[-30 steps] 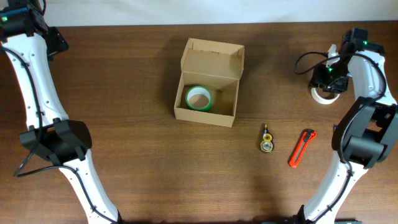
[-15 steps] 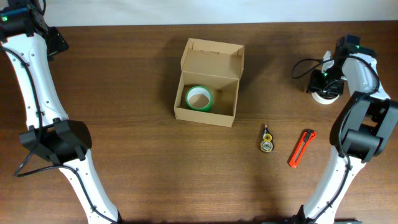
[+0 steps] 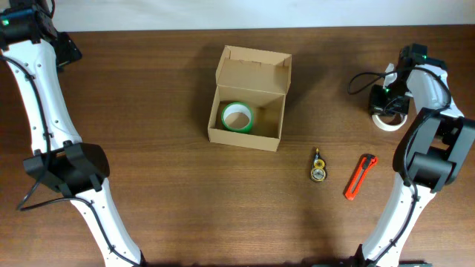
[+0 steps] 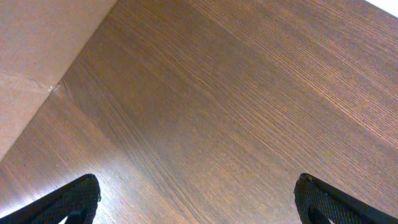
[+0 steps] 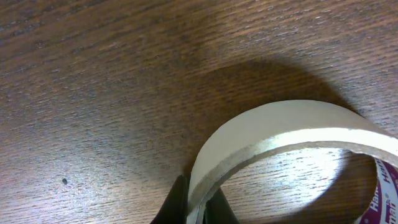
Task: Pack container
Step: 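Grasp the white masking tape roll by its rim with the right gripper, then carry the white tape roll into the box beside the green roll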
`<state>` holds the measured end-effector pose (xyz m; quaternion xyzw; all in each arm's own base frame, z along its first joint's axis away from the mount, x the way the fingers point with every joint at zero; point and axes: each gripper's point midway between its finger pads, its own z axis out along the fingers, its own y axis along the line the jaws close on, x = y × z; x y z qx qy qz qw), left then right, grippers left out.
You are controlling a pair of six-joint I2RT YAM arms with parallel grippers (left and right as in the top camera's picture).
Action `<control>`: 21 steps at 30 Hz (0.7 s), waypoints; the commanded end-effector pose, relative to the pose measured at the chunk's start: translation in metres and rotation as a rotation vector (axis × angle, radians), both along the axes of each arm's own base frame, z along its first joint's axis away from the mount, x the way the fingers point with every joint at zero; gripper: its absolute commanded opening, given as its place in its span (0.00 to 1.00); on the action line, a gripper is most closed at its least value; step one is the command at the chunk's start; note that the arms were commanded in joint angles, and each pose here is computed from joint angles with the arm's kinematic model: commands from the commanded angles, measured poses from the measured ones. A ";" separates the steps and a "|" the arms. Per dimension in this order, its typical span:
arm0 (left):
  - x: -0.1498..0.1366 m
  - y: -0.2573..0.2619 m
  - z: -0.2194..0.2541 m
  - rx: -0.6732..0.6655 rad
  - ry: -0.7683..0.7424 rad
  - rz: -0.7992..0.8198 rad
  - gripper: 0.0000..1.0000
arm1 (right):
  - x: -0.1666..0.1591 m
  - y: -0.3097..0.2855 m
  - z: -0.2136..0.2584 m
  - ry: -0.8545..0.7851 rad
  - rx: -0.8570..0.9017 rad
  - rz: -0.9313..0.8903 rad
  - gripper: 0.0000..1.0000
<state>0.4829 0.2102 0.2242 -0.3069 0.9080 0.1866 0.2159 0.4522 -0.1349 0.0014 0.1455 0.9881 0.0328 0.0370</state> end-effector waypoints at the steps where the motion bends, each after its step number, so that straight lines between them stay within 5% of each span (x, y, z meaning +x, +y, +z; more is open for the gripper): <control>1: -0.005 0.001 0.015 0.011 -0.022 -0.006 1.00 | -0.005 0.019 -0.007 0.035 0.048 0.004 0.04; 8: -0.005 0.001 0.015 0.011 -0.022 -0.006 1.00 | 0.007 0.064 0.036 -0.053 0.151 0.058 0.04; 21: -0.005 0.001 0.015 0.011 -0.022 -0.006 1.00 | 0.015 0.197 0.193 -0.345 0.113 0.373 0.04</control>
